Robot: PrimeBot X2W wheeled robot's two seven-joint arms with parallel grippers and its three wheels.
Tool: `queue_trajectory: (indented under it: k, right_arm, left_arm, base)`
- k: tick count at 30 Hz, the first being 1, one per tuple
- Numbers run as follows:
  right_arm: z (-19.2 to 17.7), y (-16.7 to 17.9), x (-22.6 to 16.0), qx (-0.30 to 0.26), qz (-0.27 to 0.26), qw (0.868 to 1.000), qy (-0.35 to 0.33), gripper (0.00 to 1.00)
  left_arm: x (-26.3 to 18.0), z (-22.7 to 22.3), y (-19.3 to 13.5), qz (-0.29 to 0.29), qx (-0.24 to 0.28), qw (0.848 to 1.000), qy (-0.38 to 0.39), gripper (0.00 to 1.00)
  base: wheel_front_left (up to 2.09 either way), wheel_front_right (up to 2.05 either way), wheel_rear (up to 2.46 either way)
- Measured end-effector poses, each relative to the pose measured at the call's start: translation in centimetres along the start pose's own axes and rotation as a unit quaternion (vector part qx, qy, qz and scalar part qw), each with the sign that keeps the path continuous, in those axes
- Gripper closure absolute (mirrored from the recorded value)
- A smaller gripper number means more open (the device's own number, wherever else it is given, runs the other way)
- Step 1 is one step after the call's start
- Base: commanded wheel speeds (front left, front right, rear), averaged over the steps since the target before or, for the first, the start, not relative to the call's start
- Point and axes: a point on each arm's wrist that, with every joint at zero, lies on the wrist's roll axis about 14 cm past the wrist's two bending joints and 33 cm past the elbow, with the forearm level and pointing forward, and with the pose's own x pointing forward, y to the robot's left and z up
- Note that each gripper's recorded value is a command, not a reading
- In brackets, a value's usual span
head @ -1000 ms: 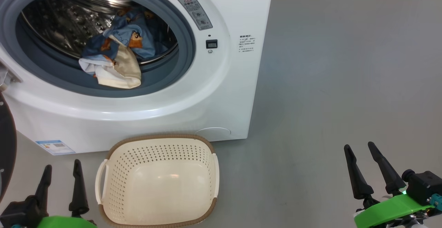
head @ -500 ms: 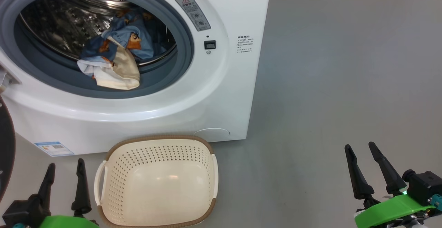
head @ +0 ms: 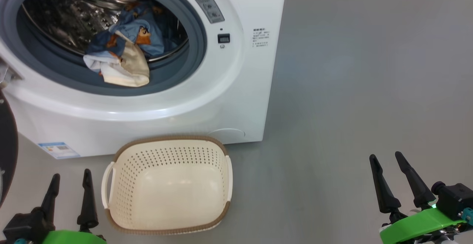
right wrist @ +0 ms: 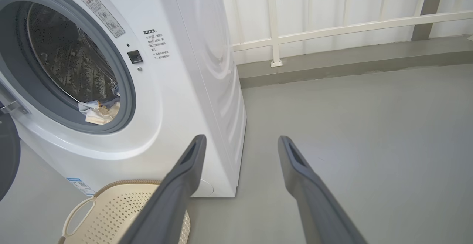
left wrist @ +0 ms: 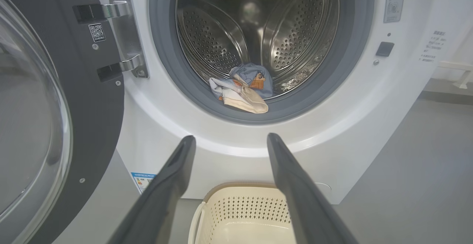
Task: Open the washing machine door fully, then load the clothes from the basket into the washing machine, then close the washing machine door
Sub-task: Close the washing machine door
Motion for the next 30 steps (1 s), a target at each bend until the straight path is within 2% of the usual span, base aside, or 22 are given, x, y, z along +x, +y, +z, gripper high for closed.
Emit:
queue_trajectory:
  k: [8,21,30]
  right_arm:
    - [-0.1,0.0,0.1,0.0,0.0,1.0,0.002,0.0]
    - [-0.2,0.5,0.4,0.001,0.008,1.0,0.001,0.0]
    - [-1.0,2.9,1.5,0.002,0.049,0.999,0.013,0.0]
  left_arm:
    - [0.0,0.3,0.0,0.0,0.001,1.0,-0.004,0.0]
    - [-0.6,0.5,0.1,0.002,-0.002,1.0,-0.007,0.0]
    - [-1.7,0.5,1.4,0.032,-0.023,0.999,-0.009,0.0]
  base:
    - [-0.99,0.99,0.0]
    - [-0.06,0.06,0.0]
    - [0.0,0.0,0.0]
